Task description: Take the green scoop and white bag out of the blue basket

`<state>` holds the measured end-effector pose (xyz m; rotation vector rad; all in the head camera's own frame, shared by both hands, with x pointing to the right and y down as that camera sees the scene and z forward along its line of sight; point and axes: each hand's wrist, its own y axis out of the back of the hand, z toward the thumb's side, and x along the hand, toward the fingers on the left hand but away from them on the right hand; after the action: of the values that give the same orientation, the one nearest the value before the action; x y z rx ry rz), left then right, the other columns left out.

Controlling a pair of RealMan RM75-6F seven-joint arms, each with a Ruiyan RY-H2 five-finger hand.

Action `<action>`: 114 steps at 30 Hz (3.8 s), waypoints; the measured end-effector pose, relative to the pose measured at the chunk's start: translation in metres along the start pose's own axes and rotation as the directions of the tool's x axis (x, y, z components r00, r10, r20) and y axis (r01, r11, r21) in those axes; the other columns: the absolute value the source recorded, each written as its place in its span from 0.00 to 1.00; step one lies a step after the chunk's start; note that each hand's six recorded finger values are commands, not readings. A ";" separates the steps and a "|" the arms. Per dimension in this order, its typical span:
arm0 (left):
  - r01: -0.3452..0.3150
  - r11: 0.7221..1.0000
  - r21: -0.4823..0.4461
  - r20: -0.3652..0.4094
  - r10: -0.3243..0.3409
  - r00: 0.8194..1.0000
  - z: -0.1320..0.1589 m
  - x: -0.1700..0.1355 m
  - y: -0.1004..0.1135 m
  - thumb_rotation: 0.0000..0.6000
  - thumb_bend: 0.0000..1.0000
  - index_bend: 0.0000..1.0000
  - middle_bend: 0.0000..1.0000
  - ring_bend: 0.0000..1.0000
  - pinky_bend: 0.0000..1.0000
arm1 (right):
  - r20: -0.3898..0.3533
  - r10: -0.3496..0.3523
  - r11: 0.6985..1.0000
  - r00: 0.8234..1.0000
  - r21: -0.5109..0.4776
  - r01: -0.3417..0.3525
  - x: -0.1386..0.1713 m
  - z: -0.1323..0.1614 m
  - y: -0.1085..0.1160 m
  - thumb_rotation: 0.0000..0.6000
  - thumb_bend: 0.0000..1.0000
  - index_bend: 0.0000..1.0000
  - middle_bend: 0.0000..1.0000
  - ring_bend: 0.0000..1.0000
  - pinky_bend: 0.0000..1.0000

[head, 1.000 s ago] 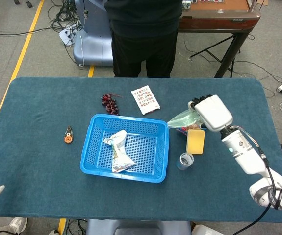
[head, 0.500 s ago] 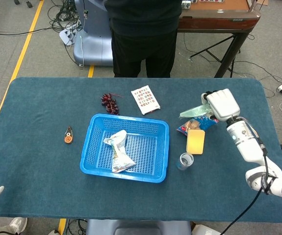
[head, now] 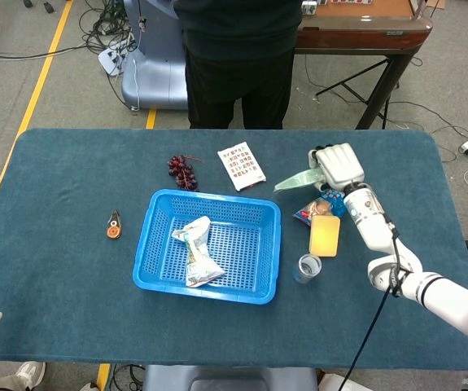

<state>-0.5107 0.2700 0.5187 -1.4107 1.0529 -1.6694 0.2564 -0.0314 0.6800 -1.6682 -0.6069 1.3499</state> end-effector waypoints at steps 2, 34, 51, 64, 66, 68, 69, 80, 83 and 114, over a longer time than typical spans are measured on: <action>0.001 1.000 0.003 -0.003 -0.001 1.000 -0.002 0.000 0.000 1.00 0.15 0.19 0.14 0.15 0.16 | -0.011 0.017 1.000 1.000 -0.008 -0.017 0.004 0.003 -0.003 1.00 0.20 0.16 0.26 0.24 0.38; -0.013 1.000 0.016 0.010 0.012 1.000 -0.001 -0.004 0.009 1.00 0.15 0.19 0.14 0.15 0.16 | -0.505 0.035 0.999 0.862 0.051 -0.010 0.103 0.144 0.056 1.00 0.16 0.00 0.19 0.11 0.24; -0.001 1.000 0.024 0.032 0.001 0.999 0.005 -0.006 0.007 1.00 0.15 0.19 0.14 0.15 0.16 | -0.633 0.188 0.964 0.751 0.264 -0.020 0.063 0.257 -0.002 1.00 0.00 0.00 0.14 0.11 0.24; 0.008 1.000 0.027 0.024 -0.009 1.000 0.004 -0.006 0.004 1.00 0.15 0.19 0.14 0.15 0.16 | -0.643 0.242 0.925 0.727 0.379 0.027 0.046 0.294 -0.042 1.00 0.00 0.00 0.08 0.04 0.15; 0.009 1.000 0.028 0.020 -0.010 1.000 0.002 -0.007 0.004 1.00 0.15 0.19 0.14 0.15 0.16 | -0.641 0.247 0.921 0.727 0.388 0.029 0.043 0.298 -0.047 1.00 0.00 0.00 0.08 0.04 0.15; 0.012 1.000 0.028 0.016 -0.013 1.000 0.001 -0.007 0.003 1.00 0.15 0.19 0.14 0.15 0.16 | -0.638 0.256 0.916 0.727 0.400 0.029 0.041 0.301 -0.052 1.00 0.00 0.00 0.08 0.04 0.15; 0.013 1.000 0.027 0.015 -0.014 1.000 0.001 -0.007 0.003 1.00 0.15 0.19 0.14 0.15 0.16 | -0.636 0.259 0.914 0.727 0.406 0.029 0.040 0.303 -0.055 1.00 0.00 0.00 0.08 0.04 0.15; 0.015 1.000 0.025 0.007 -0.015 1.000 -0.003 -0.008 0.001 1.00 0.15 0.19 0.14 0.15 0.16 | -0.611 0.246 0.917 0.752 0.398 0.023 0.027 0.311 -0.064 1.00 0.18 0.42 0.43 0.32 0.40; 0.015 1.000 0.023 0.003 -0.015 1.000 -0.004 -0.009 0.001 1.00 0.15 0.19 0.14 0.15 0.16 | -0.608 0.220 0.924 0.763 0.381 0.037 0.024 0.310 -0.062 1.00 0.24 0.55 0.51 0.41 0.52; -0.006 1.000 -0.004 0.047 0.006 0.999 0.008 -0.002 0.005 1.00 0.15 0.19 0.14 0.15 0.16 | -0.482 -0.194 0.975 0.854 -0.002 0.220 0.075 0.157 0.092 1.00 0.35 0.66 0.59 0.57 0.71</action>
<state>-0.5026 0.2684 0.5144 -1.4409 1.0337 -1.6227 0.1159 0.0353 0.5593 -1.7513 -0.4341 0.7444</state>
